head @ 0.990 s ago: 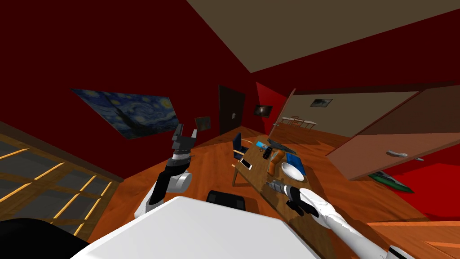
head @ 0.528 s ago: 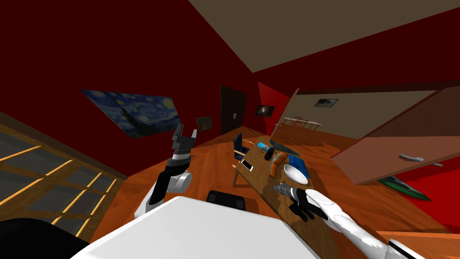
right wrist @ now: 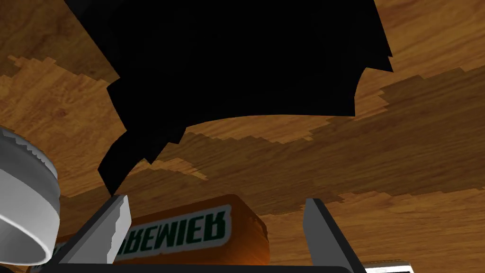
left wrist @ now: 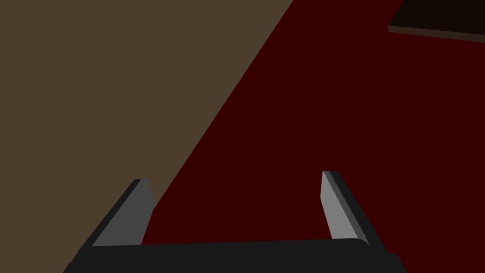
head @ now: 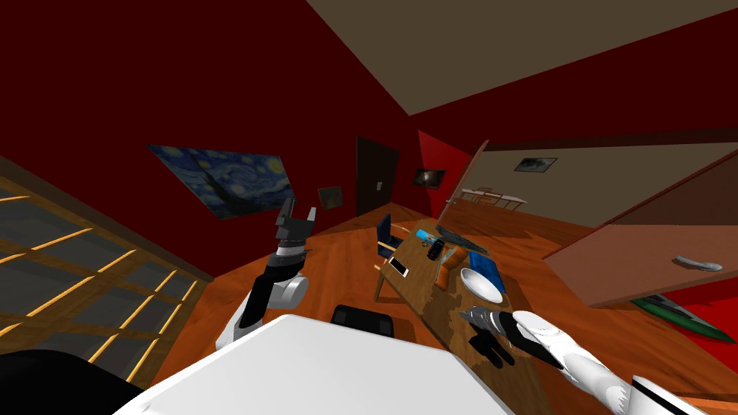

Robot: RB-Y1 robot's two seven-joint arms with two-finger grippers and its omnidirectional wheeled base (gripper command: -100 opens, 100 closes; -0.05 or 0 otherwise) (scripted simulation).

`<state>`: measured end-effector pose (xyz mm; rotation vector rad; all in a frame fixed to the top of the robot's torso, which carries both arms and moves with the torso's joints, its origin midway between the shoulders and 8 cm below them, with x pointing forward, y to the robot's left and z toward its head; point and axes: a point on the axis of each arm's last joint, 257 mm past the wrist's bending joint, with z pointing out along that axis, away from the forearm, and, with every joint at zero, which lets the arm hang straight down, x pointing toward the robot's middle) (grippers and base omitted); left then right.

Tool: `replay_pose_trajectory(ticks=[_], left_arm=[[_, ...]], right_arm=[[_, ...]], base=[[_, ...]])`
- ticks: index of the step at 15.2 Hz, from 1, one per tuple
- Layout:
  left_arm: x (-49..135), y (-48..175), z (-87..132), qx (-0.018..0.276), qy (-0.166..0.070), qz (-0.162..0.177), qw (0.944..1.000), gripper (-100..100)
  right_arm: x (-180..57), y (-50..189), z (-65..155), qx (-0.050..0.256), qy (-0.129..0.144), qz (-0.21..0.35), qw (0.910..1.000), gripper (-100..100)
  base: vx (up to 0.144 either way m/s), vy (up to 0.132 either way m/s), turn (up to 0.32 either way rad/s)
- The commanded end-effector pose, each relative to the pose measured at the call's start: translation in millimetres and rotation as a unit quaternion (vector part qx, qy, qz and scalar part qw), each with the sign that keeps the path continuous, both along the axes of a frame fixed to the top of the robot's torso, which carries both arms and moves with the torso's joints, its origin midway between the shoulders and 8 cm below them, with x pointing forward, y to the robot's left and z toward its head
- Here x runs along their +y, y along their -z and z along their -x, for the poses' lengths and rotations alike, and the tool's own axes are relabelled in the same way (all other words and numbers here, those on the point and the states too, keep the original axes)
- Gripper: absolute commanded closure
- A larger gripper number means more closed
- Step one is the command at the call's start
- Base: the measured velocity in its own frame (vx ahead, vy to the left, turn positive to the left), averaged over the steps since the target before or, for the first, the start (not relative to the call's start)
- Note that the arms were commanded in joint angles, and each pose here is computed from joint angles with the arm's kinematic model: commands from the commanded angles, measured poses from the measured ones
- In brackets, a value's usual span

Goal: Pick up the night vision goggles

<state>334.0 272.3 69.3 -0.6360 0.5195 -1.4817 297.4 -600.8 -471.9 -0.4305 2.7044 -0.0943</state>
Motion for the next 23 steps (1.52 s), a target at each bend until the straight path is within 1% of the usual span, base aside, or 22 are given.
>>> replay_pose_trajectory(ticks=[1, 2, 3, 4, 5, 6, 7, 8, 11, 12, 13, 14, 18, 19, 20, 21, 23], left_arm=[[0.0, 0, 0, 0.000, 0.000, 0.000, 1.0000, 0], [0.0, 0, 0, 0.000, 0.000, 0.000, 1.0000, 0], [0.0, 0, 0, 0.000, 0.000, 0.000, 1.0000, 0], [0.0, 0, 0, 0.000, 0.000, 0.000, 1.0000, 0], [0.0, 0, 0, 0.000, 0.000, 0.000, 1.0000, 0], [0.0, 0, 0, 0.000, 0.000, 0.000, 1.0000, 0], [0.0, 0, 0, 0.000, 0.000, 0.000, 1.0000, 0], [0.0, 0, 0, 0.000, 0.000, 0.000, 1.0000, 0], [0.0, 0, 0, 0.000, 0.000, 0.000, 1.0000, 0], [0.0, 0, 0, 0.000, 0.000, 0.000, 1.0000, 0], [0.0, 0, 0, 0.000, 0.000, 0.000, 1.0000, 0], [0.0, 0, 0, 0.000, 0.000, 0.000, 1.0000, 0], [0.0, 0, 0, 0.000, 0.000, 0.000, 1.0000, 0], [0.0, 0, 0, 0.000, 0.000, 0.000, 1.0000, 0], [0.0, 0, 0, 0.000, 0.000, 0.000, 1.0000, 0], [0.0, 0, 0, 0.000, 0.000, 0.000, 1.0000, 0], [0.0, 0, 0, 0.000, 0.000, 0.000, 1.0000, 0]], right_arm=[[-14, -3, 7, 0.010, 0.003, 0.015, 0.9998, -100], [-11, -3, 4, 0.008, -0.001, 0.012, 0.9999, -100], [-14, -3, 7, 0.010, 0.003, 0.015, 0.9998, -100], [-26, -5, 15, 0.019, 0.004, 0.027, 0.9994, -100], [-26, -5, 15, 0.019, 0.004, 0.027, 0.9994, -100], [-40, -7, 27, 0.033, 0.006, 0.042, 0.9985, -100], [-30, -5, 17, 0.022, 0.007, 0.030, 0.9993, -100], [-25, 7, 25, 0.025, 0.009, 0.032, 0.9991, -100], [-22, 12, 28, 0.026, 0.011, 0.032, 0.9991, -100], [-18, 20, 32, 0.027, 0.013, 0.031, 0.9991, -100], [-21, 15, 29, 0.026, 0.012, 0.031, 0.9991, -100], [-21, 16, 29, 0.026, 0.012, 0.031, 0.9991, 100], [-22, 14, 27, 0.024, 0.012, 0.032, 0.9991, 100], [-18, 20, 32, 0.027, 0.013, 0.031, 0.9991, 100], [-20, 20, 34, 0.028, 0.016, 0.033, 0.9989, 100], [-18, 20, 32, 0.027, 0.013, 0.031, 0.9991, 100], [-24, 10, 26, 0.026, 0.010, 0.032, 0.9991, 100]], base=[[-0.003, -0.002, 0.015], [-0.006, -0.002, -0.002], [-0.006, -0.001, 0.000], [-0.009, 0.003, 0.017], [-0.011, 0.000, 0.009], [-0.020, -0.002, 0.010], [-0.015, -0.002, 0.002], [0.016, -0.026, 0.050], [0.036, -0.060, 0.043], [0.042, -0.047, 0.024], [0.027, -0.030, 0.017], [0.009, -0.011, 0.003], [0.003, -0.005, 0.001], [0.000, 0.000, 0.000], [0.006, -0.001, 0.014], [0.000, 0.000, 0.000], [-0.015, 0.026, -0.033]])
